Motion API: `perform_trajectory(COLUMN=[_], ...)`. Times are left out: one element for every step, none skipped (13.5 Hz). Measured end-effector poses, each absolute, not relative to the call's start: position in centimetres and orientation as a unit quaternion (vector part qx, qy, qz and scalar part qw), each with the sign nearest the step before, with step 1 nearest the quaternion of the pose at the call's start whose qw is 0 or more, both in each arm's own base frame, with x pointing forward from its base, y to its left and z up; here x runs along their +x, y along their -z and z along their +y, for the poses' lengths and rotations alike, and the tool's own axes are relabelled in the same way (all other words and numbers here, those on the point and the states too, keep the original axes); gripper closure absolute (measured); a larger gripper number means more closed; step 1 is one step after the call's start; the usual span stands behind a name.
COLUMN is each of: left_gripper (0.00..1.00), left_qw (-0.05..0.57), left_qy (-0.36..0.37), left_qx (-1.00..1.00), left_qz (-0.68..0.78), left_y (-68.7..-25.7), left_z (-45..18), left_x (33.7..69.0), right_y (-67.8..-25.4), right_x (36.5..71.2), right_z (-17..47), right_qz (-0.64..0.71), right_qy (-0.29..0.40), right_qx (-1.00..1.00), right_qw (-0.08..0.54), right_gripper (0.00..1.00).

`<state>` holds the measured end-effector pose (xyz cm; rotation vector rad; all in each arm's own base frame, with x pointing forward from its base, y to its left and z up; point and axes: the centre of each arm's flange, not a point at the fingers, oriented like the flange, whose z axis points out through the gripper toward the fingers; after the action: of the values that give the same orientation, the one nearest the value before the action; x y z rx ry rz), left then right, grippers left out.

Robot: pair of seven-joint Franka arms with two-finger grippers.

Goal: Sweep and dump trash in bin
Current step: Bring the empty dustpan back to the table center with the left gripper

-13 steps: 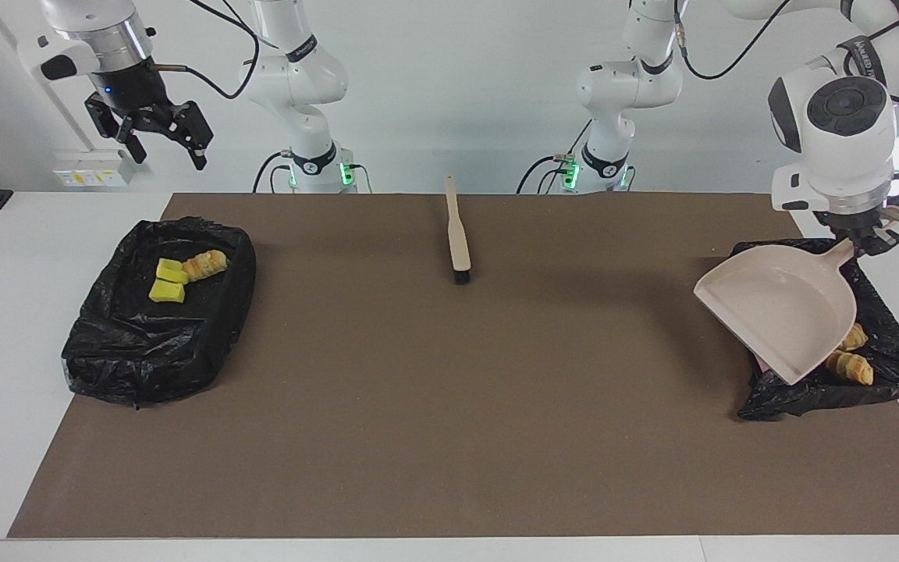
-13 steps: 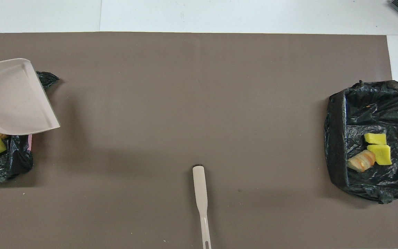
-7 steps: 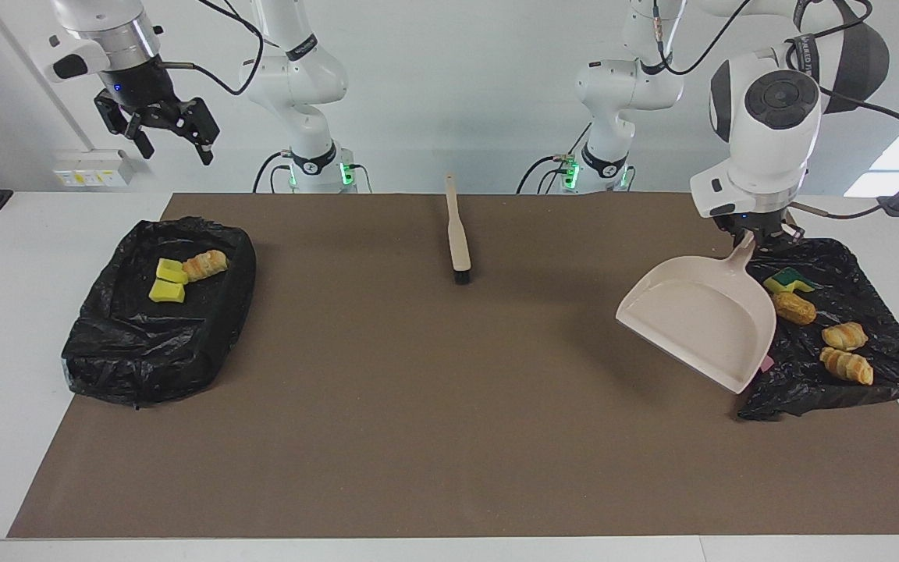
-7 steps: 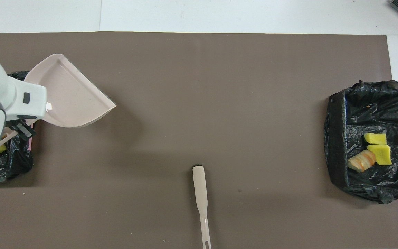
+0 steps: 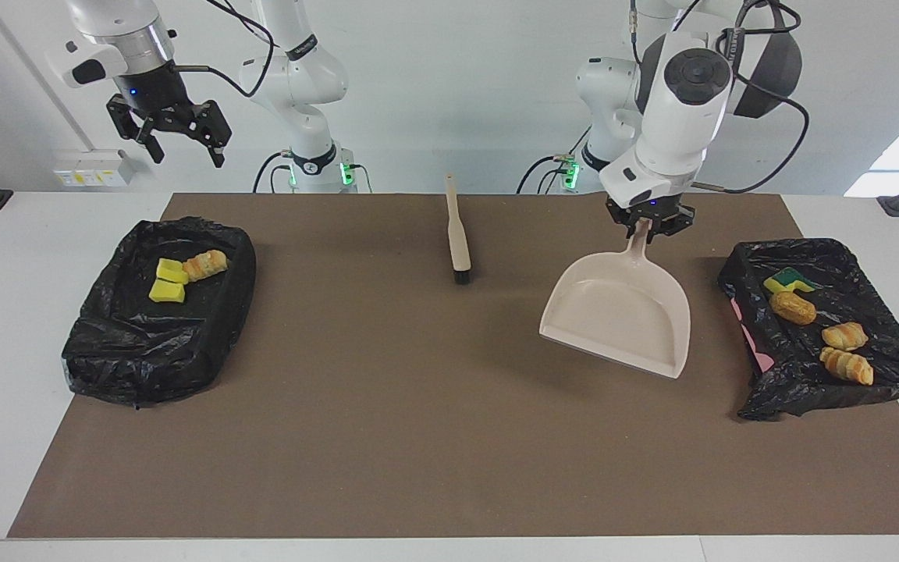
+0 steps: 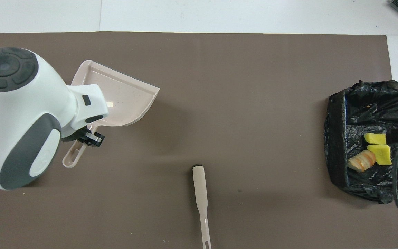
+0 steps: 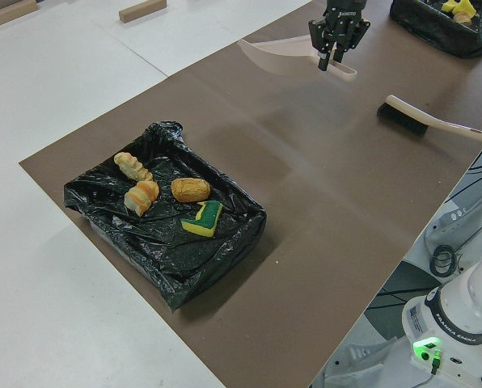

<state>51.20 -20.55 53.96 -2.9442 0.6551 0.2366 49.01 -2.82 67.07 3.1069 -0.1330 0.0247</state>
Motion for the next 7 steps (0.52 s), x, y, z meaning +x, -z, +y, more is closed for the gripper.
perform_trajectory(left_gripper=[0.69, 0.69, 0.69, 0.69, 0.69, 0.69, 0.69], left_qw=[0.052, 0.043, 0.033, 0.023, 0.016, 0.012, 0.010], left_qy=[-0.072, -0.063, -0.052, -0.043, -0.034, -0.028, -0.023], left_qx=[-0.975, -0.978, -0.981, -0.984, -0.986, -0.987, -0.988], left_qz=[0.205, 0.193, 0.182, 0.173, 0.165, 0.157, 0.150], left_y=[-54.0, -54.1, -54.1, -54.0, -53.6, -53.1, -52.2], left_z=[-22.4, -24.1, -25.8, -27.2, -28.7, -30.0, -31.4], left_x=[50.6, 50.1, 49.7, 49.4, 49.2, 49.1, 49.0], right_y=[-67.1, -67.3, -67.5, -67.8, -68.1, -68.3, -68.4], right_x=[49.0, 49.1, 49.0, 49.0, 48.9, 48.8, 48.7], right_z=[-2.8, -2.6, -2.4, -2.2, -2.1, -2.1, -2.1], right_qz=[-0.042, -0.041, -0.039, -0.037, -0.036, -0.036, -0.036], right_qy=[-0.010, -0.012, -0.014, -0.018, -0.021, -0.023, -0.024], right_qx=[0.999, 0.999, 0.999, 0.999, 0.999, 0.999, 0.999], right_qw=[0.016, 0.016, 0.016, 0.017, 0.017, 0.017, 0.017], right_gripper=[0.00, 0.00, 0.00, 0.00, 0.00, 0.00, 0.00])
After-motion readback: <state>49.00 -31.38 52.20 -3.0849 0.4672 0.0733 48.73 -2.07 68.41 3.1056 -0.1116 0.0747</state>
